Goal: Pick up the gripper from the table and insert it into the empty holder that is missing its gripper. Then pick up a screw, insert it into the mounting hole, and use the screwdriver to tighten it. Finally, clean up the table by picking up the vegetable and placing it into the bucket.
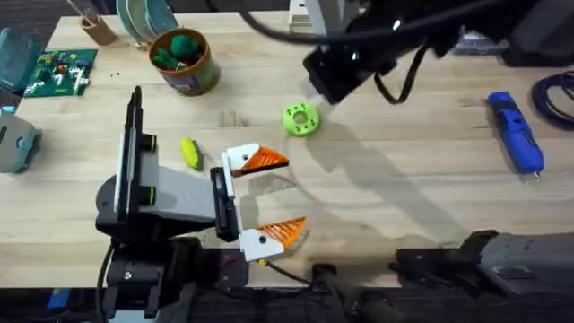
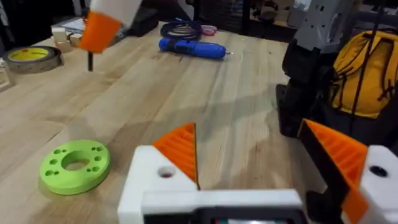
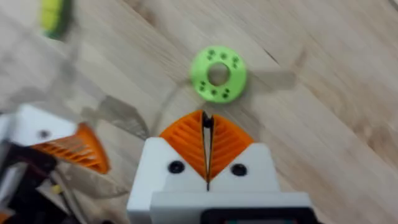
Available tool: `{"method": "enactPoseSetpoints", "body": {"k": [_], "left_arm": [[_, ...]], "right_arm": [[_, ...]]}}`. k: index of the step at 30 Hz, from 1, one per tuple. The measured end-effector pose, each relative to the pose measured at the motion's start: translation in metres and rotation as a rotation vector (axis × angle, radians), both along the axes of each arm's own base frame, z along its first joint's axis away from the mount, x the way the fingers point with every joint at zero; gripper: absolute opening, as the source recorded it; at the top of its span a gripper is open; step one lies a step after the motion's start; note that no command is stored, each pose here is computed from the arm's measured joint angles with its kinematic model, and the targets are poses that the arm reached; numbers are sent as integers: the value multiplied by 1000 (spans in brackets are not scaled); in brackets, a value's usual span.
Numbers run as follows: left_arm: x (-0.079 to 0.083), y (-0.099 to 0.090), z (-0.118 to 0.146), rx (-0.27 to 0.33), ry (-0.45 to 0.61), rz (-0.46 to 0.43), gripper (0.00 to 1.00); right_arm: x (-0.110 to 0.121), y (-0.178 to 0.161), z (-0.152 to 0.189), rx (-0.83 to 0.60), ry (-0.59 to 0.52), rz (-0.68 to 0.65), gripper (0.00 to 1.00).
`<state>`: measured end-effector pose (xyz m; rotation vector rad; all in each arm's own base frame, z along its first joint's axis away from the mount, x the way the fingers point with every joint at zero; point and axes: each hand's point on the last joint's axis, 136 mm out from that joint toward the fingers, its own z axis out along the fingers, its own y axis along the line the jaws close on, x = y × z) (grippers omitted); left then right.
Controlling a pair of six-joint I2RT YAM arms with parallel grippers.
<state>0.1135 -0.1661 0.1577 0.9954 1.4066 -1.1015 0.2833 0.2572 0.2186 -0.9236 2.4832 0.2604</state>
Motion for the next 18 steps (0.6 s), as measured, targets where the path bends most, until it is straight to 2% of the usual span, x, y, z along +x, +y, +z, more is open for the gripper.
{"method": "enactPoseSetpoints", "body": {"k": [7,15,18], "left_arm": [[0,0,0,0,0,0,994],[0,0,0,0,1,0,992],[0,0,0,0,0,0,993]], "right_arm": [[-23,28,38,139,37,158,5],[-70,53,36,128,91,332,5],[-82,54,36,115,113,359,5]]}}
